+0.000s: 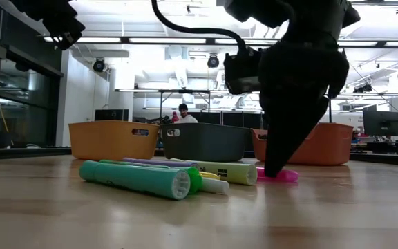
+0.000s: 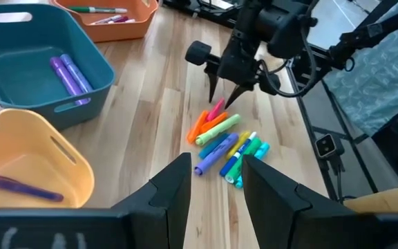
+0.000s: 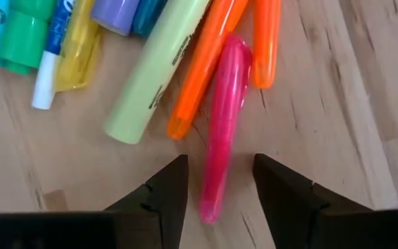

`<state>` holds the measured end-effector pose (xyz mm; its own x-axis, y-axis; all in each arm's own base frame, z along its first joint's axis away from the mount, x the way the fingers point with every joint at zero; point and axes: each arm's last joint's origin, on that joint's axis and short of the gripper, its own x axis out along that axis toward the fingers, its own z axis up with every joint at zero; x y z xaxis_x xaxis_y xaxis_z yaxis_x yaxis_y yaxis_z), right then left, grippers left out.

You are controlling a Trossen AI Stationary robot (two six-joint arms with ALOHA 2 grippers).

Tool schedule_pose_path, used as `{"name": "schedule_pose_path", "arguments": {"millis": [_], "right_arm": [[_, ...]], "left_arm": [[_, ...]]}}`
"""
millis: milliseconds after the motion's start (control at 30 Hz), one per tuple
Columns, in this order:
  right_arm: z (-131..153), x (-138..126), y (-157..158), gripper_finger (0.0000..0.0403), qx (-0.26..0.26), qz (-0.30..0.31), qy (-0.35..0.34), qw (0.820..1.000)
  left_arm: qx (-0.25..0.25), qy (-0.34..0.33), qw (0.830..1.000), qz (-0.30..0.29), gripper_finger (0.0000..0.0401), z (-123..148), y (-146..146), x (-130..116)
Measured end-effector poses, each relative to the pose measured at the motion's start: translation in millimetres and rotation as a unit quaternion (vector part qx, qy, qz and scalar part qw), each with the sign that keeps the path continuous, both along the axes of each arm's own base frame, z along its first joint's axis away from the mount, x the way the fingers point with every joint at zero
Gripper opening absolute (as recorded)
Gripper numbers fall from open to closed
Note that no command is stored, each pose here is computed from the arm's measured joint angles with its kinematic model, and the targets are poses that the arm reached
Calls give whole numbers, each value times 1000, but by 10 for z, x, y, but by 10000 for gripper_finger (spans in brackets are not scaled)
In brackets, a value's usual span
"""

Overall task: Pick & Place Markers
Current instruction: Put the pink pen into the yellow bin

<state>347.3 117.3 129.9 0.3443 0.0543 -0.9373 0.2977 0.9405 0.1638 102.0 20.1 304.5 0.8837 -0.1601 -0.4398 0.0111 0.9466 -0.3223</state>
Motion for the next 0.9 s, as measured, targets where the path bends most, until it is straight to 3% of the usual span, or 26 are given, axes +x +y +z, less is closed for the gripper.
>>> {"name": "schedule_pose_path", "arguments": {"millis": [400, 600, 733, 900], "right_arm": [[-171, -63, 199, 82, -67, 51, 6, 996], [-176, -84, 257, 48, -72, 66, 4, 995], [-180, -94, 254, 24, -66, 49, 9, 997], [-182, -107, 247, 23, -53, 3, 17, 998]], "left_arm": [[1, 9, 1000, 6, 126, -15, 3, -6], [1, 10, 1000, 6, 126, -15, 2, -6], [1, 10, 1000, 6, 126, -15, 2, -6], [5, 11, 1000, 14, 126, -15, 7, -6]]}}
